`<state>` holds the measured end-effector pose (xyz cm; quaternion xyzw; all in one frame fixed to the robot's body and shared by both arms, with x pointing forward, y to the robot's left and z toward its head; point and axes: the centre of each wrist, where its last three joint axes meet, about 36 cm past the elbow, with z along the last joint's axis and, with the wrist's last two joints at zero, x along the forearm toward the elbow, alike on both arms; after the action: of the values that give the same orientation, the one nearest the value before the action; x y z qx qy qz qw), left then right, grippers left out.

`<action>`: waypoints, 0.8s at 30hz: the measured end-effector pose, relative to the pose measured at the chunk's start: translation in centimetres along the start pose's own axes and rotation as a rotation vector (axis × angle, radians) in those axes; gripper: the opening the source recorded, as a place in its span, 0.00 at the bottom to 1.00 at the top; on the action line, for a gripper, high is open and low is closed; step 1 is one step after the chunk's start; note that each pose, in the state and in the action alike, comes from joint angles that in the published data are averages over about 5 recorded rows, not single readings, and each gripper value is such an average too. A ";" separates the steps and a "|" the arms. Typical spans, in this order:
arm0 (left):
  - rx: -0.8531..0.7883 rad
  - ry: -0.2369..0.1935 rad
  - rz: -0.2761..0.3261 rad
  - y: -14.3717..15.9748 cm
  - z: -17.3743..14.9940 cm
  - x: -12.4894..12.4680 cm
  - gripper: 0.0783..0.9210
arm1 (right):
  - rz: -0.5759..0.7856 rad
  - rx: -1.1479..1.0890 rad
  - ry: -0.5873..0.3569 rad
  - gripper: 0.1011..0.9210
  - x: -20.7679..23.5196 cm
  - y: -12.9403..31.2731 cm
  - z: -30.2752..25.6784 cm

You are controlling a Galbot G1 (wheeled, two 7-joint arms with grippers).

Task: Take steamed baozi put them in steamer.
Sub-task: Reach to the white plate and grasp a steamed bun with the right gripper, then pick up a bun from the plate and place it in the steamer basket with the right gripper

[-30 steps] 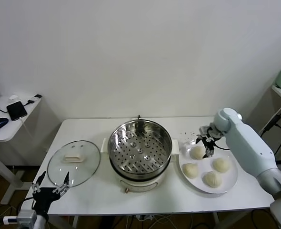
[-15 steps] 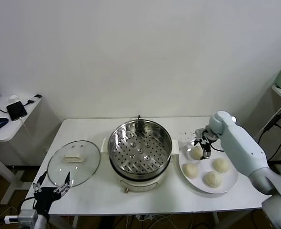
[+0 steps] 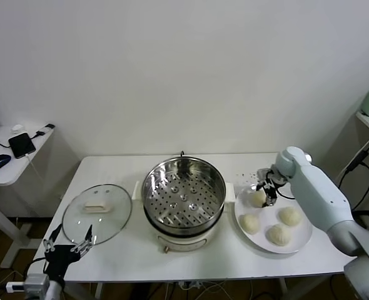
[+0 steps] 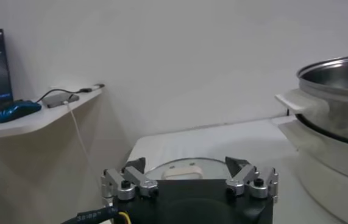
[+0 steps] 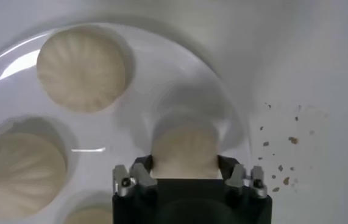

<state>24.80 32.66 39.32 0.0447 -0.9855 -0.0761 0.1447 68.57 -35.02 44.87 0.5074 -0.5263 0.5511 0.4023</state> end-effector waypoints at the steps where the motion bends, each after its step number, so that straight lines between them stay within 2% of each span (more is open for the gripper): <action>1: 0.000 0.000 0.002 -0.1 0.0 0.0 0.88 | 0.003 -0.003 -0.001 0.58 0.2 0.0 0.1; 6: -0.005 -0.003 0.006 -0.4 -0.1 -0.2 0.88 | 0.027 -0.010 -0.012 0.57 2.6 -0.7 0.2; 13: -0.015 -0.007 0.003 -0.7 0.1 -0.8 0.88 | 0.083 0.014 -0.059 0.57 9.2 -4.0 -1.9; 24: -0.016 -0.017 -0.008 -0.8 -0.1 -0.7 0.88 | 0.107 0.176 -0.197 0.57 20.2 -11.6 -12.1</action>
<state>25.55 31.93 39.10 0.0468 -0.9859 -0.0852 0.1363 74.99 -23.48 67.51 0.5635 -0.5393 0.5632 0.2728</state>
